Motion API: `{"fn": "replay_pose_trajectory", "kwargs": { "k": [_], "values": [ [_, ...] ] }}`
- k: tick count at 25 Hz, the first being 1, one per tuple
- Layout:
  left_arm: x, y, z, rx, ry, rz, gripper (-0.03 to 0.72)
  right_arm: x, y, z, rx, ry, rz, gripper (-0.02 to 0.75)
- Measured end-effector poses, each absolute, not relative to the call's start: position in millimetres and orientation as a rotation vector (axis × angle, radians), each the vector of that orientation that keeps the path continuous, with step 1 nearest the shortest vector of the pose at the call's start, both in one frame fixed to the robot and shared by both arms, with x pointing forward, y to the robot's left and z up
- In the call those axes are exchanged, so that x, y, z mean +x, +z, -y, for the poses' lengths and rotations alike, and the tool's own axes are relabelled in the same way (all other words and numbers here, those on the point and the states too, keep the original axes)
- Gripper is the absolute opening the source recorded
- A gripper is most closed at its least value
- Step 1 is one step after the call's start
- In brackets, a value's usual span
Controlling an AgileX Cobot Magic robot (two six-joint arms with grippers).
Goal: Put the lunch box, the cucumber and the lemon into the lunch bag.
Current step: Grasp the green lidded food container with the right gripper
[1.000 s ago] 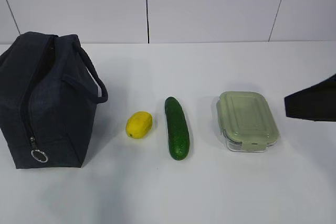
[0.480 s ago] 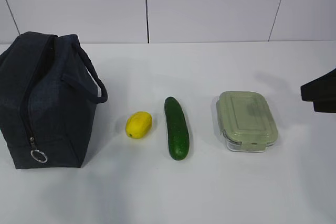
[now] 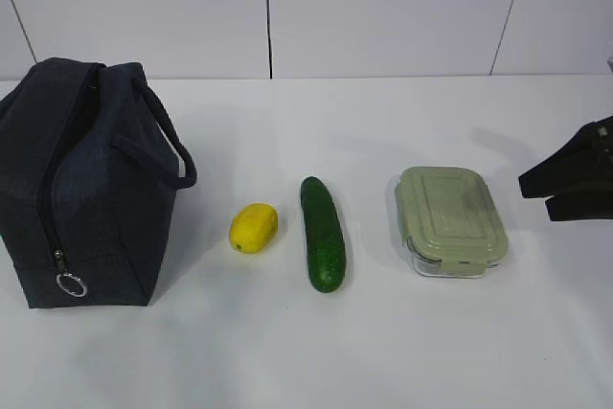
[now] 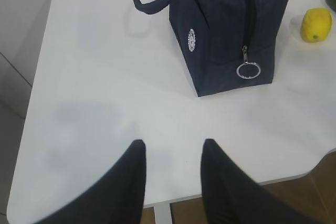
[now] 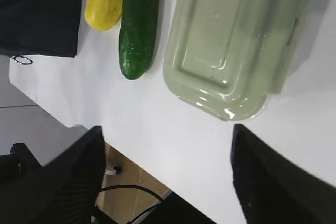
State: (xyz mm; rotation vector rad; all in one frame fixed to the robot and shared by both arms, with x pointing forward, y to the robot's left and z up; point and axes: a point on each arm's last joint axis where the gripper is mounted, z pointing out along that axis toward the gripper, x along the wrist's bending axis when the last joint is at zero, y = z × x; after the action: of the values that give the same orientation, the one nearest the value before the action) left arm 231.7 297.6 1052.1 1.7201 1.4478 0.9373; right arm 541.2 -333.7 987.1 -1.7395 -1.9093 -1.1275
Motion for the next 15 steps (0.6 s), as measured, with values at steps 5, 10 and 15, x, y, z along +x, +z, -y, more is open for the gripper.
{"fn": "replay_pose_trajectory", "kwargs": {
  "k": [5, 10, 15],
  "values": [
    [232, 1052, -298, 1.720, 0.937, -1.448, 0.238, 558, 969, 339, -1.697, -1.129, 1.922, 0.635],
    [232, 1052, -298, 1.720, 0.937, -1.448, 0.238, 571, 947, 340, -1.636, -1.215, 1.918, 0.647],
    [232, 1052, -298, 1.720, 0.937, -1.448, 0.238, 580, 929, 342, -1.609, -1.250, 1.913, 0.647]
  ]
}}
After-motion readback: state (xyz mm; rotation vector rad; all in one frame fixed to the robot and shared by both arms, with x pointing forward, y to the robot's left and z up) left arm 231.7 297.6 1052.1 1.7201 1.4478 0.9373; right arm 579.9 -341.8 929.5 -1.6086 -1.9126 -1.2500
